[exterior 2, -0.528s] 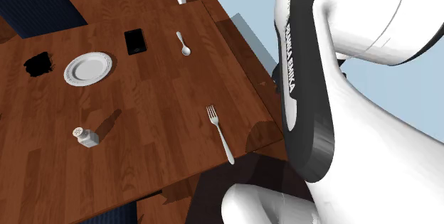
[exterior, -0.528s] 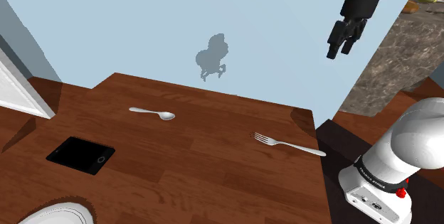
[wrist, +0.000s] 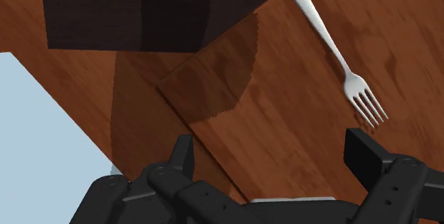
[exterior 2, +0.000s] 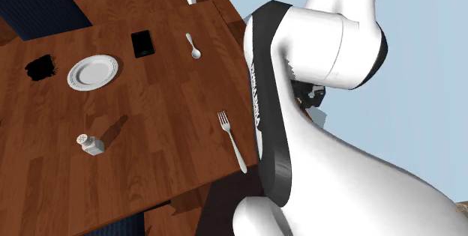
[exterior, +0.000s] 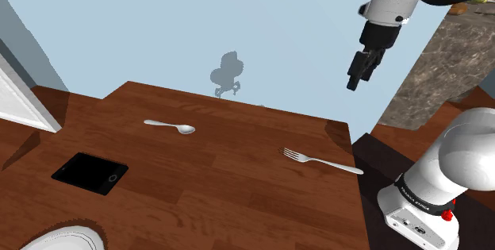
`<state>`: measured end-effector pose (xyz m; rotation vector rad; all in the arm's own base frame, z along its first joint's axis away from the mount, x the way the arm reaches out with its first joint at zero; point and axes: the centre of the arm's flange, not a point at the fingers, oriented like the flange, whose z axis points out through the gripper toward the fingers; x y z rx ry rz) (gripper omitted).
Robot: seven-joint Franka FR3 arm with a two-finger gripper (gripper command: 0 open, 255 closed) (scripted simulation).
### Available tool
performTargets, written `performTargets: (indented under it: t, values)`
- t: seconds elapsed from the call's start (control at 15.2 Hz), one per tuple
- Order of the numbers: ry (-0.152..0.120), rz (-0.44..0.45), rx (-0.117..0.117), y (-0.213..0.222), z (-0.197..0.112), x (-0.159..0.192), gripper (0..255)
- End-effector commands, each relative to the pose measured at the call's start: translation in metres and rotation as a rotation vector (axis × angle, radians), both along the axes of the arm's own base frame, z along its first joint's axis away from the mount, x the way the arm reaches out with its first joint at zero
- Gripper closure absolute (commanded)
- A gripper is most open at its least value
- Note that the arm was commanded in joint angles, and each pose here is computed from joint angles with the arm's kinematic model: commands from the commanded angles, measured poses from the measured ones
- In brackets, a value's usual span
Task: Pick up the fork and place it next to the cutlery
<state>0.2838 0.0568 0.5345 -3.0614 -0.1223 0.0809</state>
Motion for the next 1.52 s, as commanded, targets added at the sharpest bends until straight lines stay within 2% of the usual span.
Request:
performTargets:
  t: [0.0,0.99,1.45]
  values:
    - [-0.014,0.038,-0.004,0.019,-0.02,0.002,0]
    - [-0.108,0.323,-0.033,0.163,-0.16,-0.021,0]
    - [-0.111,0.332,-0.033,0.168,-0.195,-0.021,0]
